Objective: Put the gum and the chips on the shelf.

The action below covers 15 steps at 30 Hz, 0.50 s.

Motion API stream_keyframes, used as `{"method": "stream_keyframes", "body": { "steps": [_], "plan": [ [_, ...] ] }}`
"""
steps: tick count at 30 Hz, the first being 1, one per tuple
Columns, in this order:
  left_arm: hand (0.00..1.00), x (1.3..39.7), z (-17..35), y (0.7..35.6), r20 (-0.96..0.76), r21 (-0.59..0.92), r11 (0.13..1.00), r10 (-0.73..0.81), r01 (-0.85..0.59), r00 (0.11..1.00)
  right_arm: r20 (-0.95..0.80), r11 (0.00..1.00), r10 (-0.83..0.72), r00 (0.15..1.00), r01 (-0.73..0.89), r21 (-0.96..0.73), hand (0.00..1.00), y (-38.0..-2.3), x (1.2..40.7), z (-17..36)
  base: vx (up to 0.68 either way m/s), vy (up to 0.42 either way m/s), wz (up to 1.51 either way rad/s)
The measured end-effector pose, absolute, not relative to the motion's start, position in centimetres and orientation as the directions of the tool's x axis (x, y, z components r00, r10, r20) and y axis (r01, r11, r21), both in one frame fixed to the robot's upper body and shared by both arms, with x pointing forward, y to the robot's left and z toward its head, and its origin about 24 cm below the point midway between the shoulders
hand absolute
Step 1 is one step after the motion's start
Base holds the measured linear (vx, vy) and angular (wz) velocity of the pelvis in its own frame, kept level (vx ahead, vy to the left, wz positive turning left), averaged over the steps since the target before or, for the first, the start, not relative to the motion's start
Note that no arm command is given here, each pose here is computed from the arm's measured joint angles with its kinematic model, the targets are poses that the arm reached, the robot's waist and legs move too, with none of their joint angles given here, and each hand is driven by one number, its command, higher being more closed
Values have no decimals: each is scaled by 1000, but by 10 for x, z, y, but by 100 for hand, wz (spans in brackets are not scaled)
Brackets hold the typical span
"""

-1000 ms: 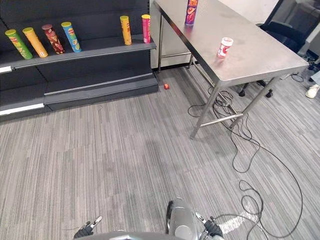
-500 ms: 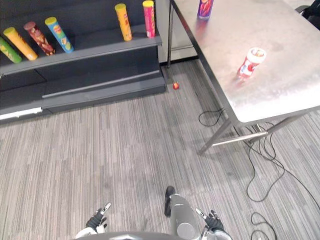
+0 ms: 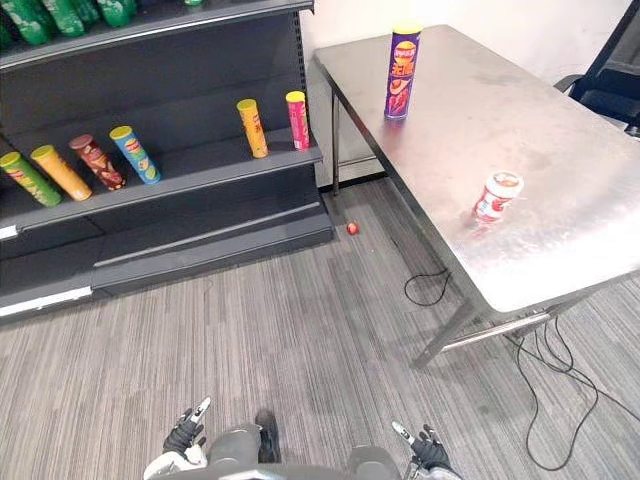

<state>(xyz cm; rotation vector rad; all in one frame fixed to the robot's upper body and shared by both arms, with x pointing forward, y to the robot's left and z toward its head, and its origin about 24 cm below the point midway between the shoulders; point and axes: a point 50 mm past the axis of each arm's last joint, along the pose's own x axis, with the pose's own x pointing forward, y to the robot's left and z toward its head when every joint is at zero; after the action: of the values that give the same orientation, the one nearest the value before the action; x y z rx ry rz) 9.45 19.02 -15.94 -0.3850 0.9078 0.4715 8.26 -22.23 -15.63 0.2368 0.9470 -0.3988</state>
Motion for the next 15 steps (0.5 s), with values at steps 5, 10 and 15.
{"method": "stream_keyframes", "body": {
  "steps": [5, 10, 15],
  "plan": [
    [0, 80, -162, 202, -835, -74, 827, 254, -557, 488, -859, 893, -187, 477, 446, 53, 0, -205, 73, -164, 422, 394, -73],
    [0, 73, -165, 206, -866, -18, 889, 215, -458, 451, -860, 872, -178, 478, 482, 87, 0, -201, 74, -165, 429, 285, -53],
    [0, 69, -167, 208, -883, 15, 923, 193, -384, 428, -854, 850, -196, 483, 517, 97, 0, -202, 75, -164, 281, 153, -46]
  ]
}}
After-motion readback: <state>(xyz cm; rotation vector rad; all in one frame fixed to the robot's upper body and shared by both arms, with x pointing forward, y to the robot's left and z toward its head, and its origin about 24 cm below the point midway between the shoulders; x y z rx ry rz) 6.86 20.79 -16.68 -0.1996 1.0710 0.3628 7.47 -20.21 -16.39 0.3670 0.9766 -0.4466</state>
